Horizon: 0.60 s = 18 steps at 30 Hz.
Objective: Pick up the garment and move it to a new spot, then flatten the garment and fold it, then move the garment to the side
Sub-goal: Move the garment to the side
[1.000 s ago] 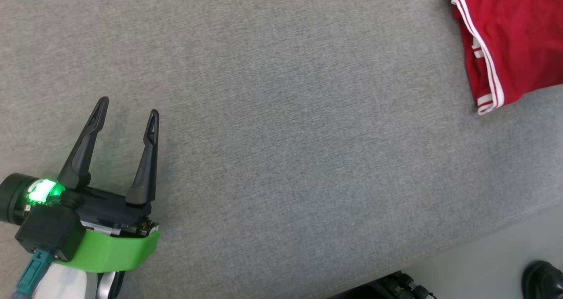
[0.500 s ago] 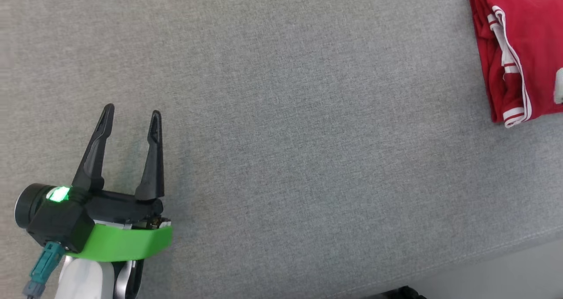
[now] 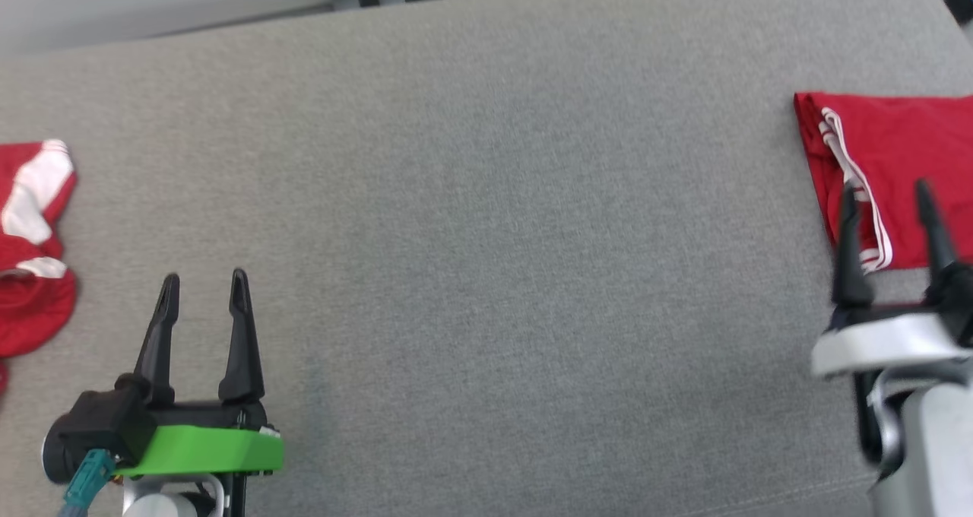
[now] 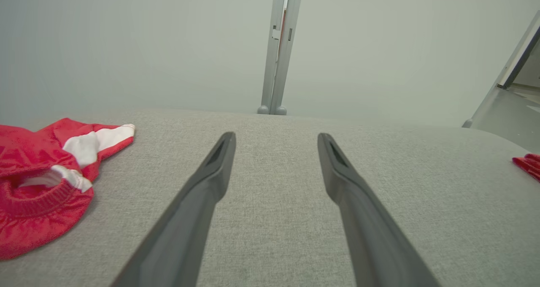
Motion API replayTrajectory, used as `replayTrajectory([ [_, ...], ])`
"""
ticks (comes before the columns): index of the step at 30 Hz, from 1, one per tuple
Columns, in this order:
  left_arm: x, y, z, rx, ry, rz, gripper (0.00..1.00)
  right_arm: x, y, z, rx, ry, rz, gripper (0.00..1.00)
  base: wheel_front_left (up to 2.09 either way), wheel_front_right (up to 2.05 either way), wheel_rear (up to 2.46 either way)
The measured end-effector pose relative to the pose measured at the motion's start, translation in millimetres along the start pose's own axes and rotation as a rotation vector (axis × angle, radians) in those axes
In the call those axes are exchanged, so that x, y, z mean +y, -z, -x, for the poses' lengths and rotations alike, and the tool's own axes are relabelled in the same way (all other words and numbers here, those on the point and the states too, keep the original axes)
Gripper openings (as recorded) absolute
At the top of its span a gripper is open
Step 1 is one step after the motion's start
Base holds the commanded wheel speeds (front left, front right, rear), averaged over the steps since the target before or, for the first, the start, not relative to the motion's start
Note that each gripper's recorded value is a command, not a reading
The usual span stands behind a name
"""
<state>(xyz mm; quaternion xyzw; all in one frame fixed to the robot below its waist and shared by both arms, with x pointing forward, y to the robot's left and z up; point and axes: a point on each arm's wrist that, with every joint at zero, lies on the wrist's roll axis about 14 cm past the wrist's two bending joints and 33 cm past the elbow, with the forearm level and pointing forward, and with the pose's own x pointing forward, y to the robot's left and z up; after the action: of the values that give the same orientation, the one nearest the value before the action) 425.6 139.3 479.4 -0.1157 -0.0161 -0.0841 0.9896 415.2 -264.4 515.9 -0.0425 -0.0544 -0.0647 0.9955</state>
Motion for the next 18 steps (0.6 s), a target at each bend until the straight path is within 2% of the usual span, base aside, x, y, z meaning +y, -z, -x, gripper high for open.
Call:
replayTrajectory([
  [5,18,-9,26,-0.005,-0.074,-0.013,1.00,39,9,33,0.046,-0.091,-0.081,1.00,0.00,0.00,0.00],
  [12,19,-12,60,0.005,-0.097,-0.024,1.00,51,14,63,0.078,-0.104,-0.166,1.00,0.00,0.00,0.00],
  [18,22,-17,76,-0.008,-0.115,-0.030,1.00,64,11,71,0.072,-0.145,-0.159,1.00,0.00,0.00,0.00],
])
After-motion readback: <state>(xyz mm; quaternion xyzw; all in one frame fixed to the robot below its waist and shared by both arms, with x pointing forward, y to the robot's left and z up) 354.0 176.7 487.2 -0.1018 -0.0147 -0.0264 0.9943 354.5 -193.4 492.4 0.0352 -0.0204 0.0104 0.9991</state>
